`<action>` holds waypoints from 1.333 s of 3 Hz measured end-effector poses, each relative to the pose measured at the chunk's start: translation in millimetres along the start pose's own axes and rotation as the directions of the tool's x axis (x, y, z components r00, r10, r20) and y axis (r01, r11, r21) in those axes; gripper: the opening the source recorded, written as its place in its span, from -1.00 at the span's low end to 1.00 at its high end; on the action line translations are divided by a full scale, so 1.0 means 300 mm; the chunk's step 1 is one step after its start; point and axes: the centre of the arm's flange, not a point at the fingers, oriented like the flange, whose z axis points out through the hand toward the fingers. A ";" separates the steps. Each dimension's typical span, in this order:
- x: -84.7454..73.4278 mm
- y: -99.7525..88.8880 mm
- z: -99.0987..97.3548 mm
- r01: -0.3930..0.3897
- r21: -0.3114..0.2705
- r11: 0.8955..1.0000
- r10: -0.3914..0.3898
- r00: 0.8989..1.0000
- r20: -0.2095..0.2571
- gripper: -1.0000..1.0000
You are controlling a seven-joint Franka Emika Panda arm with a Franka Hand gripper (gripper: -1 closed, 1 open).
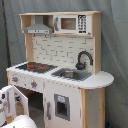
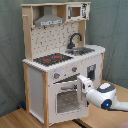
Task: Play with the kitchen
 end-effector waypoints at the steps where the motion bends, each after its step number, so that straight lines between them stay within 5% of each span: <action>1: 0.018 -0.022 -0.031 -0.019 -0.039 0.999 0.019 1.000 0.019 -1.00; 4: 0.093 -0.113 -0.158 -0.053 -0.137 0.989 0.063 0.996 0.065 -1.00</action>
